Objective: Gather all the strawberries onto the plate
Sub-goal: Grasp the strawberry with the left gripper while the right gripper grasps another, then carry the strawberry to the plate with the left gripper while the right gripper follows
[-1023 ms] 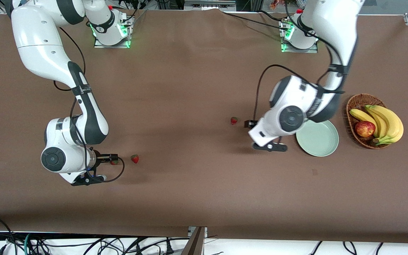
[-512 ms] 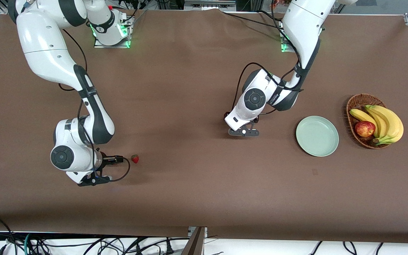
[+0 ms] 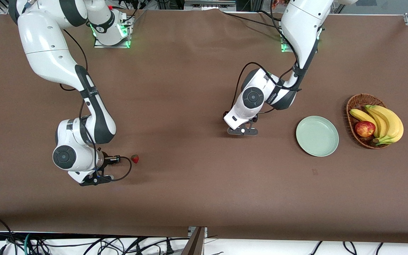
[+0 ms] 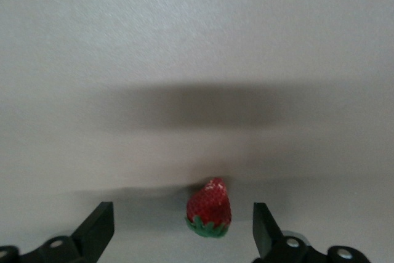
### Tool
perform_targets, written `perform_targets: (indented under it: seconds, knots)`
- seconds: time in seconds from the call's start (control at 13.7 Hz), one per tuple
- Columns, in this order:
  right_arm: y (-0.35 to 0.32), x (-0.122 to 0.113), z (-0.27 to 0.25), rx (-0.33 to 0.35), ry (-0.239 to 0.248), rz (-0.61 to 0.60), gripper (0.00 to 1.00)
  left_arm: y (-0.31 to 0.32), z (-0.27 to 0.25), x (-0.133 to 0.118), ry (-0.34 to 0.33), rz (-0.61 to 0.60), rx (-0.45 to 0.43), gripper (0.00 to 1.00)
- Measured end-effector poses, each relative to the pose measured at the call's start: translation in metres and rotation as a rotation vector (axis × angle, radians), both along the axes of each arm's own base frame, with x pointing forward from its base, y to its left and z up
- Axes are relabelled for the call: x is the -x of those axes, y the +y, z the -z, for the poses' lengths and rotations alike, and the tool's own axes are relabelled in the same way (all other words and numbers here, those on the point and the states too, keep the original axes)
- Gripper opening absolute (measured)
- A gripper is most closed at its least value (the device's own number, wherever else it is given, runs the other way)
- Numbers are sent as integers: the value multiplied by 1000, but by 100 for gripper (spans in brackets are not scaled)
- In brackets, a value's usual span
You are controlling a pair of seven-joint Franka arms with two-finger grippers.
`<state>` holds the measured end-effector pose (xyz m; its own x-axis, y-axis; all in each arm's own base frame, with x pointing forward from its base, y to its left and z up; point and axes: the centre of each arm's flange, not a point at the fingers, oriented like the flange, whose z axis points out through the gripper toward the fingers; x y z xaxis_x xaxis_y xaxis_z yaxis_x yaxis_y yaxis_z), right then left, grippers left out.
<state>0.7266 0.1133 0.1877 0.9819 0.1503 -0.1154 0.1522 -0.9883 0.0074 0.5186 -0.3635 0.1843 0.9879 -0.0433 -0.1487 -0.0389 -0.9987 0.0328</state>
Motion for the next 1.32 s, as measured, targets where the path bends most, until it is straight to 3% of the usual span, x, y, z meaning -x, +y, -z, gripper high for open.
perform_targets:
  seconds: [0.07, 0.15, 0.37, 0.51, 0.66, 1.1, 1.32]
  knots:
    - [0, 0, -2, 0, -2, 0, 37, -5, 3, 4, 3, 8, -2, 96]
    - [0, 0, -1, 0, -2, 0, 37, -10, 5, 8, 4, 15, -3, 87]
    - [0, 0, -1, 0, -2, 0, 37, -14, 9, 12, 5, 22, -6, 54]
    - [0, 0, -1, 0, -2, -2, 37, -13, 11, 12, 7, 21, -9, 49]
    - [0, 0, -2, -1, -3, -3, 37, -12, 12, 11, 4, 18, -9, 33]
    - [21, -3, -14, -11, -29, -30, 37, -10, 7, 6, -12, 12, -3, 31]
    - [42, -5, -34, -13, -42, -56, 37, 18, -23, -16, -2, -38, -37, 31]
